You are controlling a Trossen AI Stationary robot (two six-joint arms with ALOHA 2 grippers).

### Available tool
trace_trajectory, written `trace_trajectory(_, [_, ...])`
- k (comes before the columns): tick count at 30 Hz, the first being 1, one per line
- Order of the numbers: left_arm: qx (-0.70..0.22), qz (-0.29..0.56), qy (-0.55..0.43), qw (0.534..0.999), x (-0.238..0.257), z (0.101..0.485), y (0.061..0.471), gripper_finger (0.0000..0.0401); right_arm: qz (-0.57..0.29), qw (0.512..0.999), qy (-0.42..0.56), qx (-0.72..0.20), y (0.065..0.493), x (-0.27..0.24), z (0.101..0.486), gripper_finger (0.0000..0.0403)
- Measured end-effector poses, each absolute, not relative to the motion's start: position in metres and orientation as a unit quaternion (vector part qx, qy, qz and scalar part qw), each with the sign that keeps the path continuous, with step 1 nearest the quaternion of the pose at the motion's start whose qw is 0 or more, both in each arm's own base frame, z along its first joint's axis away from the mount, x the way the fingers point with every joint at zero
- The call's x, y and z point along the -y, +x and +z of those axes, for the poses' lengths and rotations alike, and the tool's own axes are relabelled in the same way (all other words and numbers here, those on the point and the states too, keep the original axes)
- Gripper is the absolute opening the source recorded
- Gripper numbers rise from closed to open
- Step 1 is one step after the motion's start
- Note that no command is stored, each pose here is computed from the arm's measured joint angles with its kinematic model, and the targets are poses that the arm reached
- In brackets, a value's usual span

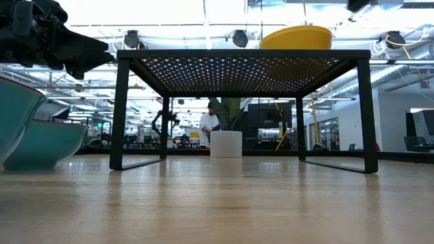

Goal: Pick & Place Mini bowls
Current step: Stack the yellow bowl on the yellow bowls on the shelf

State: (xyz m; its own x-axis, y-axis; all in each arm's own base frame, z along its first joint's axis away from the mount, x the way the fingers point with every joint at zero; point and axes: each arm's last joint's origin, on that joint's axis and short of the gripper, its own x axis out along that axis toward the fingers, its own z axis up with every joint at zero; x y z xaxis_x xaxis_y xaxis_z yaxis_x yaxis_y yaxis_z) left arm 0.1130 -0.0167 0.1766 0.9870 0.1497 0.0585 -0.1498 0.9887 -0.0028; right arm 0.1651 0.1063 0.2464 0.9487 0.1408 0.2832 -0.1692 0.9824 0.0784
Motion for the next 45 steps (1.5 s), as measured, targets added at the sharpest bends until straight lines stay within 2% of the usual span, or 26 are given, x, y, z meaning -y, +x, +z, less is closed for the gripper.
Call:
trace_trajectory(6, [0.029,0.075,0.001,0.997,0.017,0.177,0.113,0.0212,-0.025,0.999,0.0,-0.023,0.196,-0.079,0.306,0.0])
trace_trajectory(10, [0.03,0.075,0.001,0.997,0.017,0.177,0.113,0.0212,-0.1,0.989,0.038,-0.098,0.202,-0.045,0.343,0.0])
trace_trajectory(16, [0.029,0.075,0.001,0.997,0.017,0.176,0.113,0.0212,-0.131,0.965,0.132,-0.184,0.199,0.002,0.374,0.0])
trace_trajectory(23, [0.029,0.075,0.001,0.997,0.017,0.176,0.113,0.0212,-0.071,0.914,0.254,-0.309,0.209,0.037,0.356,0.0])
trace_trajectory(29, [0.029,0.075,0.001,0.997,0.017,0.176,0.113,0.0212,-0.069,0.878,0.283,-0.381,0.221,0.047,0.335,0.0])
trace_trajectory(45, [0.029,0.075,0.001,0.997,0.017,0.176,0.113,0.0212,-0.084,0.875,0.259,-0.4,0.229,0.05,0.326,0.001])
